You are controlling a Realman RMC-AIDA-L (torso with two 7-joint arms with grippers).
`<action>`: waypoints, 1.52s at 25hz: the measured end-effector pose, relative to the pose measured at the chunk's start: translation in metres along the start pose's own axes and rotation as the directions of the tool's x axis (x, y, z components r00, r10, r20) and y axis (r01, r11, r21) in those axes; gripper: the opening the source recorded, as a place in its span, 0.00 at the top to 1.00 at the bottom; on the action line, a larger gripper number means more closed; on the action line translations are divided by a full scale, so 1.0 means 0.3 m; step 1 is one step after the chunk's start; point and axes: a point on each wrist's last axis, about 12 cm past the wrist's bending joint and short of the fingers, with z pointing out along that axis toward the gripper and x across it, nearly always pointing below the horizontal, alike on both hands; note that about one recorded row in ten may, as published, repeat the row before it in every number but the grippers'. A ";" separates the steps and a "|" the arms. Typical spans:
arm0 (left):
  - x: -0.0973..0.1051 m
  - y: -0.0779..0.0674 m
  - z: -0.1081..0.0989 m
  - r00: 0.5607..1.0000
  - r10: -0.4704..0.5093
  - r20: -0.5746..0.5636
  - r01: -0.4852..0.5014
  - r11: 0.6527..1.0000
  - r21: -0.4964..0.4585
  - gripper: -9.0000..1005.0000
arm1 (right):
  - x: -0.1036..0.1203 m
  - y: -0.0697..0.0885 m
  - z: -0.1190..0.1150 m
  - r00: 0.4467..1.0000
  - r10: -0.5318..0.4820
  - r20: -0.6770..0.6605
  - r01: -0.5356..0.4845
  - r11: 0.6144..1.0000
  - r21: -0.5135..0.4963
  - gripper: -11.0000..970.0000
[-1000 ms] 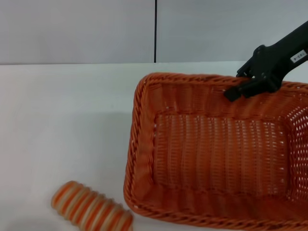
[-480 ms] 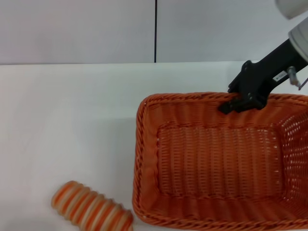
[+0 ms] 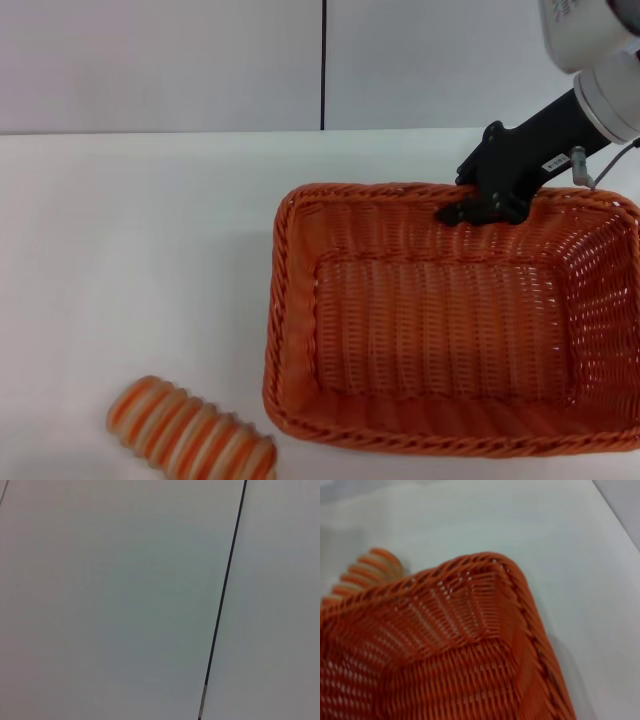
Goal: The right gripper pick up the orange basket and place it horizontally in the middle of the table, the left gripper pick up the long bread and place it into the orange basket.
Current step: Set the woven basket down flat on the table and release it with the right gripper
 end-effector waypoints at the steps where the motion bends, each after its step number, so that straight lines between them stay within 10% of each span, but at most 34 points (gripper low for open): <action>1: 0.000 0.000 0.001 1.000 0.000 0.000 0.000 1.000 0.001 0.22 | -0.002 0.001 0.003 1.000 -0.016 -0.009 0.017 1.000 0.013 0.79; 38: 0.013 -0.020 0.024 1.000 -0.016 -0.014 0.016 0.999 0.029 0.23 | -0.042 0.018 0.106 0.970 -0.177 -0.166 0.193 0.977 0.086 0.68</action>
